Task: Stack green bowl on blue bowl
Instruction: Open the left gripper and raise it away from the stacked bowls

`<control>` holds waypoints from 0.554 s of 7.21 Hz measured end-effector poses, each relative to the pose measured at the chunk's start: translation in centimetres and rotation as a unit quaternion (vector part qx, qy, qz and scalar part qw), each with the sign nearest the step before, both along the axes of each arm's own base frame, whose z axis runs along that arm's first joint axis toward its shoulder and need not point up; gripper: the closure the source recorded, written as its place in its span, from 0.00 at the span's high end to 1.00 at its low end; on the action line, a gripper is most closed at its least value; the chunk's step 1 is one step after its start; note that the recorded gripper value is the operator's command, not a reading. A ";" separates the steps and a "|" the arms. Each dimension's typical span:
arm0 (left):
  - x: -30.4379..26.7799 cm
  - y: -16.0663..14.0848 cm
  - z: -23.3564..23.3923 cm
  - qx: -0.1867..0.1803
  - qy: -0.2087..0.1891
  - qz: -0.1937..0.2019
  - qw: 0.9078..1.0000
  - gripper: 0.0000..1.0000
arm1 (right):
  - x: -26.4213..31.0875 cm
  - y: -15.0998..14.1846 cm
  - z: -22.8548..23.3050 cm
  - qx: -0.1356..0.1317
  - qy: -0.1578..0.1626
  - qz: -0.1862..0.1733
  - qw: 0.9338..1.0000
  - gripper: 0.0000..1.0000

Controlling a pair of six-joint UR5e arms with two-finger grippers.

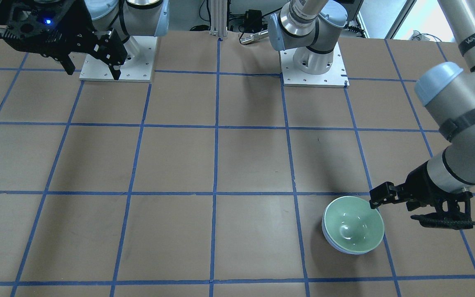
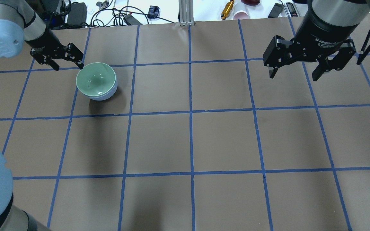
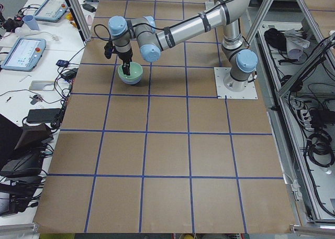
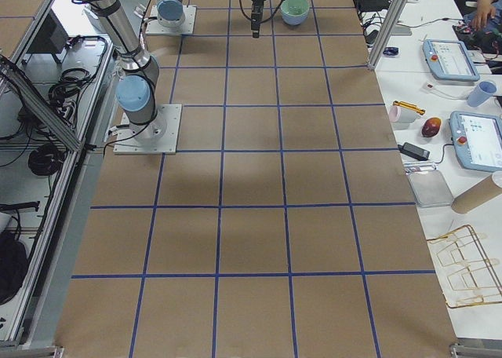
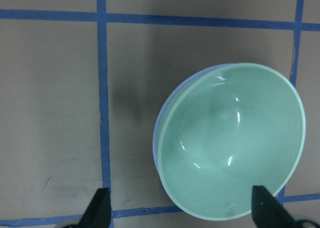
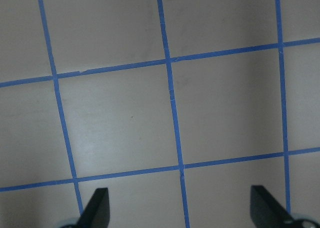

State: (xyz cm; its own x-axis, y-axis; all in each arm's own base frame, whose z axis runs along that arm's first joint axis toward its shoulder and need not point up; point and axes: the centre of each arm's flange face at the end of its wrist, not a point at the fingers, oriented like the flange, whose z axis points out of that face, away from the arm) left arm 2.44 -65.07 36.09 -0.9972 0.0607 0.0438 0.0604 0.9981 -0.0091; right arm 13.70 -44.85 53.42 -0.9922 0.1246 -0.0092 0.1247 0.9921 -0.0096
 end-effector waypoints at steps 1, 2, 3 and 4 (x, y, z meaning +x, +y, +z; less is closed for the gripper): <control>-3.3 1.2 3.1 -0.002 -0.013 -0.016 1.000 1.00 | 0.0 0.0 0.0 0.000 0.000 0.000 1.000 1.00; -6.2 3.0 5.8 -0.002 -0.019 -0.028 0.999 1.00 | 0.0 0.0 0.0 0.000 0.000 0.000 1.000 1.00; -8.6 4.9 8.1 -0.002 -0.021 -0.040 0.999 1.00 | 0.0 0.0 0.0 0.001 0.000 0.000 1.000 1.00; -10.9 6.6 10.1 -0.009 -0.023 -0.054 0.998 1.00 | 0.0 0.0 0.0 0.000 0.000 0.000 1.000 1.00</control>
